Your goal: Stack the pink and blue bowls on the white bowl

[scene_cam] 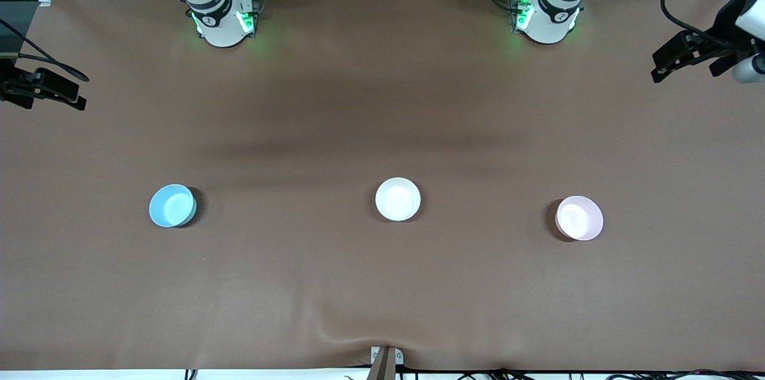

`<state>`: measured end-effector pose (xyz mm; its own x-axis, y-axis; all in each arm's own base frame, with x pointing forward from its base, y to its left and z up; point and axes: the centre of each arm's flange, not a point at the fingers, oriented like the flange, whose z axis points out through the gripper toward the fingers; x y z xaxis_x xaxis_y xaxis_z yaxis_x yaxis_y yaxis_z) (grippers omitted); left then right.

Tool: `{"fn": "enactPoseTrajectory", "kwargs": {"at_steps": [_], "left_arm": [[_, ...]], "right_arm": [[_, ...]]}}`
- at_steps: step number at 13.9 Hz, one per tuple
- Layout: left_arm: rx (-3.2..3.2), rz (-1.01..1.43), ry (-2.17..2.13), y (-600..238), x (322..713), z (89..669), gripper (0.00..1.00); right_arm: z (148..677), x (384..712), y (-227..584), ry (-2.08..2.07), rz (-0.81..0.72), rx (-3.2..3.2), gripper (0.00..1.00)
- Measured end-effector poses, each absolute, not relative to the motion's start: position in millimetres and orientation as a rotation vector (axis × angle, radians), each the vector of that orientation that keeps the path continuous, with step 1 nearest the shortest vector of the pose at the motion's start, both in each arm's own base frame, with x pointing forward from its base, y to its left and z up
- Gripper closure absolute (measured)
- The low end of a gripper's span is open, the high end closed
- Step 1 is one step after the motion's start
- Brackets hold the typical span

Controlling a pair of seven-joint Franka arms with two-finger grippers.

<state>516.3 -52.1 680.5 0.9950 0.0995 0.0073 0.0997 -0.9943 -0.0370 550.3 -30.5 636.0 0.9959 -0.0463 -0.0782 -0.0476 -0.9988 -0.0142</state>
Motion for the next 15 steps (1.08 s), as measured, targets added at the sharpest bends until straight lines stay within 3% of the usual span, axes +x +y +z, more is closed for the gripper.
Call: {"fn": "enactPoseTrajectory", "kwargs": {"at_steps": [15], "left_arm": [[-3.105,0.01,-0.149,-51.5,532.8,662.1,0.0]], "right_arm": [[636.0,550.3,-30.4,0.073,0.122,-3.122,0.0]]}}
